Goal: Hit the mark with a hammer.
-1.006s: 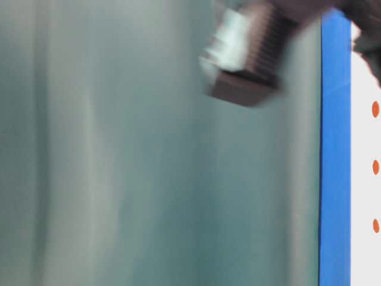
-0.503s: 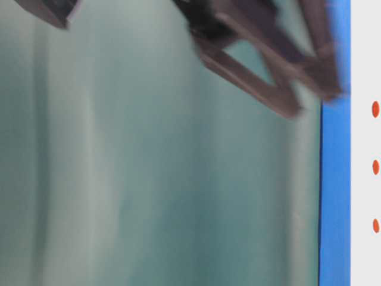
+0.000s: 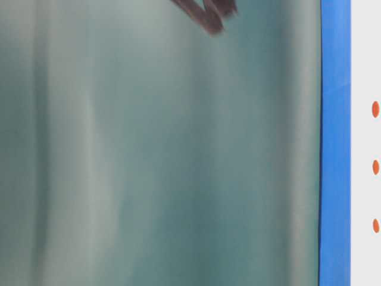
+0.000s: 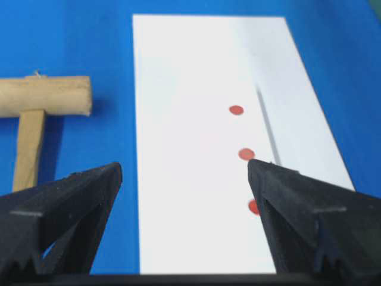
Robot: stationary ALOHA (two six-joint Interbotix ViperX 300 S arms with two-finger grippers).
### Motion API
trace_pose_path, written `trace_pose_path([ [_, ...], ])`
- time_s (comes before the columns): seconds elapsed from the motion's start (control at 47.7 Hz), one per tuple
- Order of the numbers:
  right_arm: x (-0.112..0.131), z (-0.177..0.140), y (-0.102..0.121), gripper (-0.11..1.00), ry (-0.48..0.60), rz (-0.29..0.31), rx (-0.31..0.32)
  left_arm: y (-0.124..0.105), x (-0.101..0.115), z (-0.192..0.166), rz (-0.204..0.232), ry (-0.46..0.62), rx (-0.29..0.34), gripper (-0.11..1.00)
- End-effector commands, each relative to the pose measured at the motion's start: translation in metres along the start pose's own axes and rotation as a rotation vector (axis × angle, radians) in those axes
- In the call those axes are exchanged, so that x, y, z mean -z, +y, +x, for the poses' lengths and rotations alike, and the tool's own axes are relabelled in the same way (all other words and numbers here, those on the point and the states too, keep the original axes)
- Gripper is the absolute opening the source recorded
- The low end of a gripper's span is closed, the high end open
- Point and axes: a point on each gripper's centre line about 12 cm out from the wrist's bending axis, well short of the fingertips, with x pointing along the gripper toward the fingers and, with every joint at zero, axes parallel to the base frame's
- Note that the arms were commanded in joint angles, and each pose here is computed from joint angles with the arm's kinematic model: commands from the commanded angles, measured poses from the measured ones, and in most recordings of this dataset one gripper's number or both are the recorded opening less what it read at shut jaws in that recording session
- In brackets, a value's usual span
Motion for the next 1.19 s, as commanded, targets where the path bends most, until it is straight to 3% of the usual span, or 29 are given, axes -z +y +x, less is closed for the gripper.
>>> trace_pose_path([
  [0.0, 0.000, -0.015, -0.006, 0.84, -0.033, 0.009, -0.003, 0.000, -0.003, 0.000, -0.003, -0.008, 0.000, 0.86],
  [0.272, 0.028, -0.036, -0.021, 0.83, -0.027, 0.003, 0.007, -0.001, 0.001, -0.003, -0.002, -0.007, 0.002, 0.86],
  [0.545, 0.057, -0.041, -0.038, 0.83, 0.003, -0.009, 0.099, -0.002, 0.009, -0.019, -0.003, -0.029, -0.003, 0.86],
  [0.859, 0.074, -0.044, -0.042, 0.81, 0.045, 0.020, 0.103, -0.005, 0.019, -0.030, -0.003, -0.029, 0.002, 0.86],
  [1.173, 0.075, -0.044, -0.039, 0.76, 0.056, 0.024, 0.080, -0.006, 0.024, -0.030, -0.002, -0.020, 0.005, 0.86],
])
